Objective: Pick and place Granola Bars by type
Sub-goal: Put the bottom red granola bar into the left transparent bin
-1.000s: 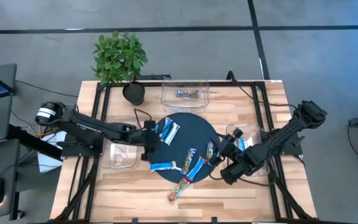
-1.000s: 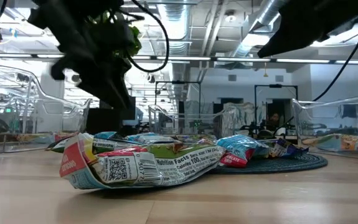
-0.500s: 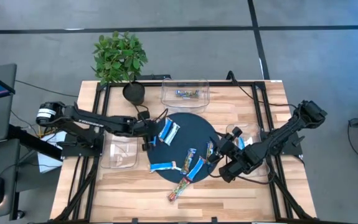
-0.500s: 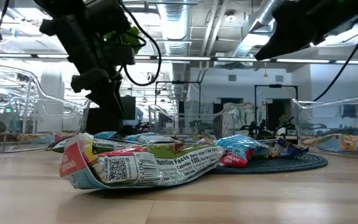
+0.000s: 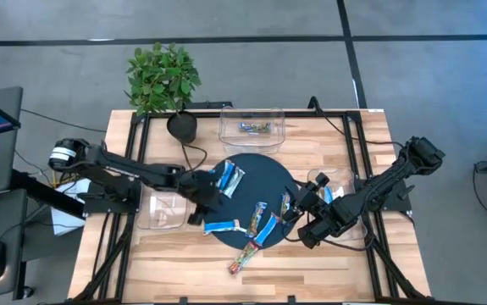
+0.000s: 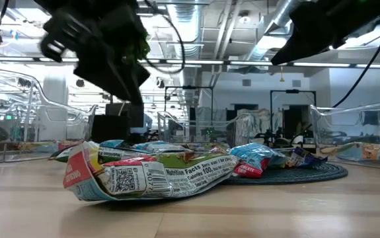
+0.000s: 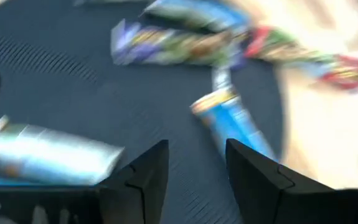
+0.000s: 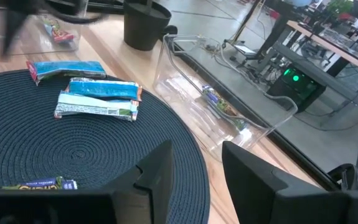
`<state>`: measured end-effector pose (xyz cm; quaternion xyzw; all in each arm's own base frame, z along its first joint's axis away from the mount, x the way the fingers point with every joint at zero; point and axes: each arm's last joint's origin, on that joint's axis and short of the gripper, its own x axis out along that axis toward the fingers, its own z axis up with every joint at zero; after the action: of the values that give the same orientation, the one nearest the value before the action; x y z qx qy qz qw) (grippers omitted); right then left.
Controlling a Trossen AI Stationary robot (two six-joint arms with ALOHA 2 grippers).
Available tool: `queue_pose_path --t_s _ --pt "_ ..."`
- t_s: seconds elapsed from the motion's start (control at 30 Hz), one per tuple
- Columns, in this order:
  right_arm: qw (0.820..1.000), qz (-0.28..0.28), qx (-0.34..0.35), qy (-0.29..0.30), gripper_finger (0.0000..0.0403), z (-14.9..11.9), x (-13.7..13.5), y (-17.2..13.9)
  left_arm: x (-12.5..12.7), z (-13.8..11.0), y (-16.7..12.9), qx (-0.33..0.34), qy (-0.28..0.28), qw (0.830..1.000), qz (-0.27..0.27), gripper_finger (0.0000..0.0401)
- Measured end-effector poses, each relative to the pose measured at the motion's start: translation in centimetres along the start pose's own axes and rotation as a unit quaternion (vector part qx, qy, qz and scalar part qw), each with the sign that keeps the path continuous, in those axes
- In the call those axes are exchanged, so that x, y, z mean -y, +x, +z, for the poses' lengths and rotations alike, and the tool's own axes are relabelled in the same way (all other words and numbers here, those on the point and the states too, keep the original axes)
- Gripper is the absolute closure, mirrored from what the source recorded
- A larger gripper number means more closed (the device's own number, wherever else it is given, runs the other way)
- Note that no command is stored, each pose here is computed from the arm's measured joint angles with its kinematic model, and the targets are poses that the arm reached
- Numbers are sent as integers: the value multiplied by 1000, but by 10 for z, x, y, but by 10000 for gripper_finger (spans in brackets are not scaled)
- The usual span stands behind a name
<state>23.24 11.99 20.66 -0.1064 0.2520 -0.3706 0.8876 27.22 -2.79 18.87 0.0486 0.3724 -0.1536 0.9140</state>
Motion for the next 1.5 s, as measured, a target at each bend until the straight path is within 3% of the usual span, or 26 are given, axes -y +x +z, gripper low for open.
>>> queue_pose_path --t_s 0.2,0.4,0.6,1.17,1.5 --pt "1000 0 0 0 270 0 0 0 41 17 4 70 132 988 -48 248" --pt "1000 0 0 0 269 0 0 0 57 27 4 115 185 976 -14 248" --pt "1000 0 0 0 270 0 0 0 61 27 19 138 201 969 -42 248" --pt "1000 7 -10 -3 269 -1 0 0 66 44 131 113 217 956 -160 248" --pt "1000 8 -12 -4 269 -1 0 0 77 43 156 92 206 951 -209 248"
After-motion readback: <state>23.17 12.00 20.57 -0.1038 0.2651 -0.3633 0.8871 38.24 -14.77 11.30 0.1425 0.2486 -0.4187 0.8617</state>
